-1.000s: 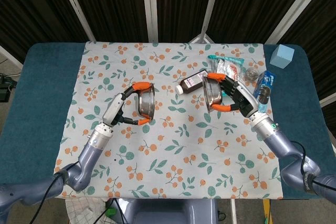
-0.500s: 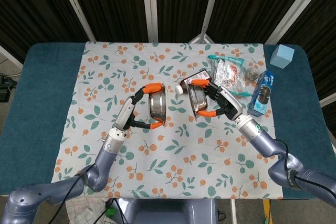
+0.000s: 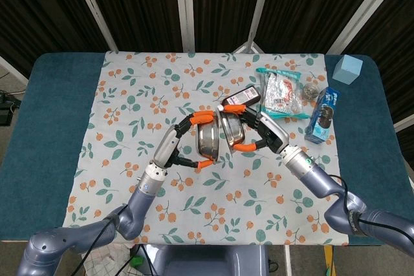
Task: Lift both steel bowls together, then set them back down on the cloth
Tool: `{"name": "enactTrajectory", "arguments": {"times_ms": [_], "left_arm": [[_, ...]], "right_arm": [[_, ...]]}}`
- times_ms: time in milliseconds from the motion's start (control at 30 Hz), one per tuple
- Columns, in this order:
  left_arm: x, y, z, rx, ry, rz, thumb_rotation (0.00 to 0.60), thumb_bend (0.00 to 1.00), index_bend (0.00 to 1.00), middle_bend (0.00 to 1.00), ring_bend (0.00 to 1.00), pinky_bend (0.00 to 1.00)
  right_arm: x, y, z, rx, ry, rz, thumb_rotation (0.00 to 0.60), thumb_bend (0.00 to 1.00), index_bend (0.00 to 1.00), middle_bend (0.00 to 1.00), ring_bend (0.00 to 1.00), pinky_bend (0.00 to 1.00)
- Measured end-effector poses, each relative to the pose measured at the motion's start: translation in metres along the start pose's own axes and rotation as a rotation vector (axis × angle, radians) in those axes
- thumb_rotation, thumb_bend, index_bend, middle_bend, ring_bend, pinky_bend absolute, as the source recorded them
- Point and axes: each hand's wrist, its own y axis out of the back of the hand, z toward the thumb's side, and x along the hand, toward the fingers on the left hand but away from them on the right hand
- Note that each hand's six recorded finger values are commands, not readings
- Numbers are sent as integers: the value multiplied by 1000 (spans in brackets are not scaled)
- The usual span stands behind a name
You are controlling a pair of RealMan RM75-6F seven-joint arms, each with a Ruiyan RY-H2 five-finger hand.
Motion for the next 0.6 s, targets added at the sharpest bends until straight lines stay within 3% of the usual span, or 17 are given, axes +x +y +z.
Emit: {"name": "enactTrajectory", "arguments": {"times_ms": [333, 600], "left_arm": [[-3, -15, 2, 26, -10, -27, 600, 36, 314, 211, 177, 347], [-5, 3, 1, 68, -30, 5, 600, 36, 315, 211, 177, 344]], "right_arm": [[-4, -17, 3, -16, -1, 43, 600, 102, 450, 245, 385, 222], [3, 2, 12, 3, 15, 0, 600, 103, 450, 245, 385, 222]]}}
